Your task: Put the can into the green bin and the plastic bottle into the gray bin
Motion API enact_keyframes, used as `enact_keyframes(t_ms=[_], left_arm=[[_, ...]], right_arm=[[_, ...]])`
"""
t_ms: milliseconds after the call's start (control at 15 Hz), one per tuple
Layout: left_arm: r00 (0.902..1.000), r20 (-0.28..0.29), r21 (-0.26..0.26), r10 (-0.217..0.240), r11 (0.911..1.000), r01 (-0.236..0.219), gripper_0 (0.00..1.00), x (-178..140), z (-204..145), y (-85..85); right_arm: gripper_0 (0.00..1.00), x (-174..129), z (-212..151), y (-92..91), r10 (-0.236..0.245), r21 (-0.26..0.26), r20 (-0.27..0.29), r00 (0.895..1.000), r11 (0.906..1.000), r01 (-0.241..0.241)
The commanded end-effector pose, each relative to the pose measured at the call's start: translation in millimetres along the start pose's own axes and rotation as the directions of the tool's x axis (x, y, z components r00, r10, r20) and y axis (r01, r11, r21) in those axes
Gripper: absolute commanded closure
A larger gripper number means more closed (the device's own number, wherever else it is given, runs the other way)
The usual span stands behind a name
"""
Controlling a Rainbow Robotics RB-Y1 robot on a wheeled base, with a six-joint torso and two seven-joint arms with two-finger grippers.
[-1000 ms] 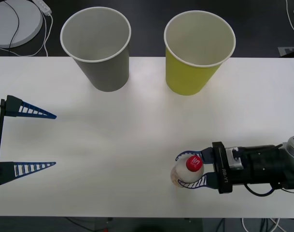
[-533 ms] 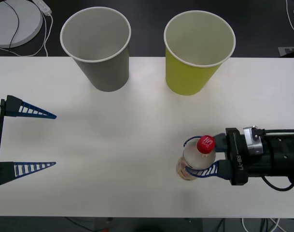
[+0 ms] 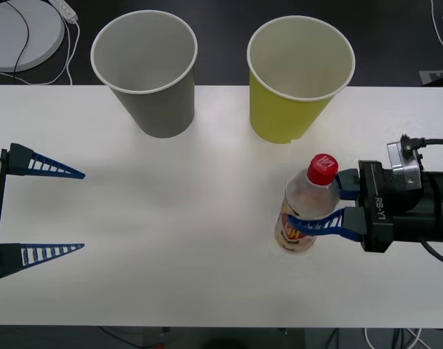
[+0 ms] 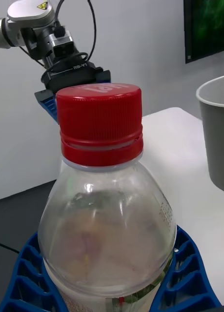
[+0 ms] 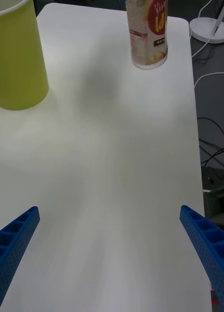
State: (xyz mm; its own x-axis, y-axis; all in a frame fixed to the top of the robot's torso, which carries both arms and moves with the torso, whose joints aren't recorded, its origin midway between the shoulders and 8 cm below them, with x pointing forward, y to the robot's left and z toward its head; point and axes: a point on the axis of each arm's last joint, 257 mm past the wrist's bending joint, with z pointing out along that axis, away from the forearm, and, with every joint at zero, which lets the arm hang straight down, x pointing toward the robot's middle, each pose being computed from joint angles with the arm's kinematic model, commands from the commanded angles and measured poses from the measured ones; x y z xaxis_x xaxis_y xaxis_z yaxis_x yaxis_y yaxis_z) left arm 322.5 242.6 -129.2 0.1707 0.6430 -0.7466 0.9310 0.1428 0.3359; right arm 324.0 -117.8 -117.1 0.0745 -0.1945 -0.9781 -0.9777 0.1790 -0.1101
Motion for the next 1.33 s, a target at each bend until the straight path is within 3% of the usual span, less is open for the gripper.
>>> enact_keyframes(t_ms=[67,400,733,1067,1333], left_arm=[[1.0,0.0,0.0,0.0,1.0,0.0,0.0,0,0,0.0],[1.0,0.0,0.0,0.0,1.0,0.0,0.0,0,0,0.0],[1.0,0.0,0.0,0.0,1.0,0.0,0.0,0,0,0.0],[1.0,0.0,0.0,0.0,1.0,0.0,0.0,0,0,0.0],[1.0,0.0,0.0,0.0,1.0,0.0,0.0,0,0,0.0]], right_arm=[[1.0,-12,-12,-13.3,0.052,0.032,-0.037,0.998,0.9982,-0.051],[1.0,-35,-36,-30.4,0.147,0.126,-0.086,0.985,0.9828,-0.135],[1.0,-58,-55,-32.5,0.248,0.22,-0.143,0.958,0.9518,-0.214],[1.0,-89,-52,-20.3,0.292,0.262,-0.165,0.942,0.9338,-0.243],[1.0,-117,-32,-4.1,0.287,0.276,-0.177,0.941,0.9326,-0.233]])
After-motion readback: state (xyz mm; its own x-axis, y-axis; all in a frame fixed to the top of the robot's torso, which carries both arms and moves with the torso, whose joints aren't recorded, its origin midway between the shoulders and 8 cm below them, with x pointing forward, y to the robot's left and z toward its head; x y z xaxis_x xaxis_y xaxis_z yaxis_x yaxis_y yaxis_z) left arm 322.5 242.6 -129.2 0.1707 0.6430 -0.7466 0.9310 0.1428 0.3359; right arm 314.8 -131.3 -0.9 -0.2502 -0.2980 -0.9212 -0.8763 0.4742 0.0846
